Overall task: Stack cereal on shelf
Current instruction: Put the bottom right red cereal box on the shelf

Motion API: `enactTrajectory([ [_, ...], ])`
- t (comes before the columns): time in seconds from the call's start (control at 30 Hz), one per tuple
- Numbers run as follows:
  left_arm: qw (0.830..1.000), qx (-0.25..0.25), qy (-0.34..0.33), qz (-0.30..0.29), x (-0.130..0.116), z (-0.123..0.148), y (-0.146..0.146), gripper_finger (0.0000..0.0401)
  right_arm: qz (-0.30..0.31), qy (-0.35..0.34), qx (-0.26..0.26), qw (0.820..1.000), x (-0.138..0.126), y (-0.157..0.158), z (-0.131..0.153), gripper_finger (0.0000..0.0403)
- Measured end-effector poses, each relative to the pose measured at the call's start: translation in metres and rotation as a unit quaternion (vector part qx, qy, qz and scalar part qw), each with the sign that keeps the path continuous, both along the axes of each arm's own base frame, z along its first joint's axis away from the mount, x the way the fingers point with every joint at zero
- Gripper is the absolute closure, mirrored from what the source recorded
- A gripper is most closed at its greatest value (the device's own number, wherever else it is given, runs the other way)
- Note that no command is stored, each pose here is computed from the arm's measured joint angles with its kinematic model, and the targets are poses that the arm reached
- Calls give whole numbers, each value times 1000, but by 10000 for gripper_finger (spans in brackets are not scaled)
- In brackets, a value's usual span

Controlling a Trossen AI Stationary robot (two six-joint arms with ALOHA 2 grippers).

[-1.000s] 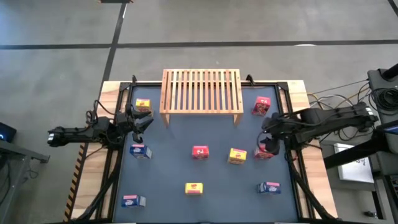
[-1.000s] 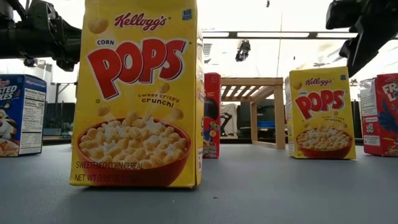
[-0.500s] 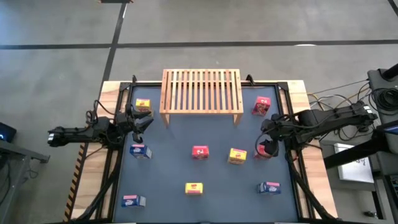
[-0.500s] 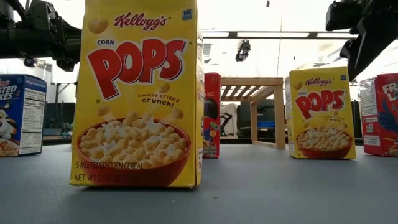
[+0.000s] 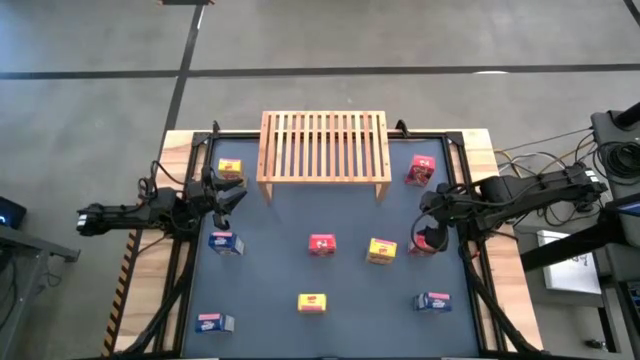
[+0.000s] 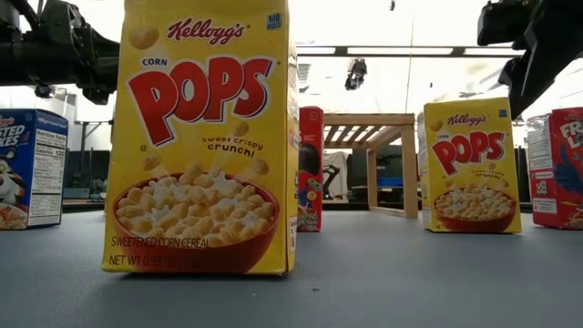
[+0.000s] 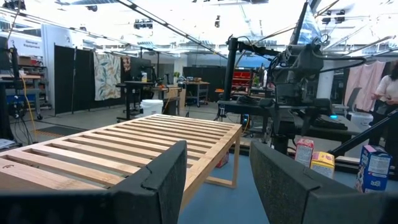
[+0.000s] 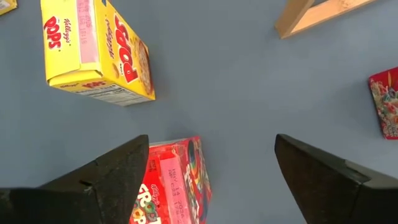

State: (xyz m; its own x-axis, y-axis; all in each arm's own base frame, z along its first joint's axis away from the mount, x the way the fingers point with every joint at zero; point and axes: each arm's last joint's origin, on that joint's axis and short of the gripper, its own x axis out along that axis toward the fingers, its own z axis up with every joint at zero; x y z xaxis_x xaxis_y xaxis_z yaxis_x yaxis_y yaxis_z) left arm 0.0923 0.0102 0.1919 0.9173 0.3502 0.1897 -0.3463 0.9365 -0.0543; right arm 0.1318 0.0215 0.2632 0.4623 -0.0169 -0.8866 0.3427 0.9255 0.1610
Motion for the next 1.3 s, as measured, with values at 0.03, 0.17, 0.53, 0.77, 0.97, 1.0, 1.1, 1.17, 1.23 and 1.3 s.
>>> enactTrajectory([
  [0.03, 1000, 0, 0, 0, 0, 0, 0, 241, -1, 0, 3, 1000, 0, 0, 0, 57],
  [0.17, 1000, 0, 0, 0, 0, 0, 0, 241, -5, 0, 5, 1000, 0, 0, 0, 50],
  [0.53, 1000, 0, 0, 0, 0, 0, 0, 241, -11, -5, 9, 1000, 0, 0, 1, 48],
  [0.77, 1000, 0, 0, 0, 0, 0, 0, 241, 39, -134, -11, 990, -7, -2, 21, 66],
  [0.97, 1000, 0, 0, 0, 0, 0, 0, 241, 79, -434, -41, 897, -59, -12, 74, 94],
  [1.0, 1000, 0, 0, 0, 0, 0, 0, 241, 84, -464, -44, 881, -67, -13, 78, 98],
  [1.1, 1000, 0, 0, 0, 0, 0, 0, 241, 87, -516, -52, 851, -87, -16, 84, 111],
  [1.17, 1000, 0, 0, 0, 0, 0, 0, 241, 82, -548, -50, 831, -100, -19, 88, 116],
  [1.23, 1000, 0, 0, 0, 0, 0, 0, 241, 82, -552, -52, 828, -106, -20, 85, 120],
  [1.3, 1000, 0, 0, 0, 0, 0, 0, 241, 82, -573, -56, 814, -113, -21, 87, 121],
])
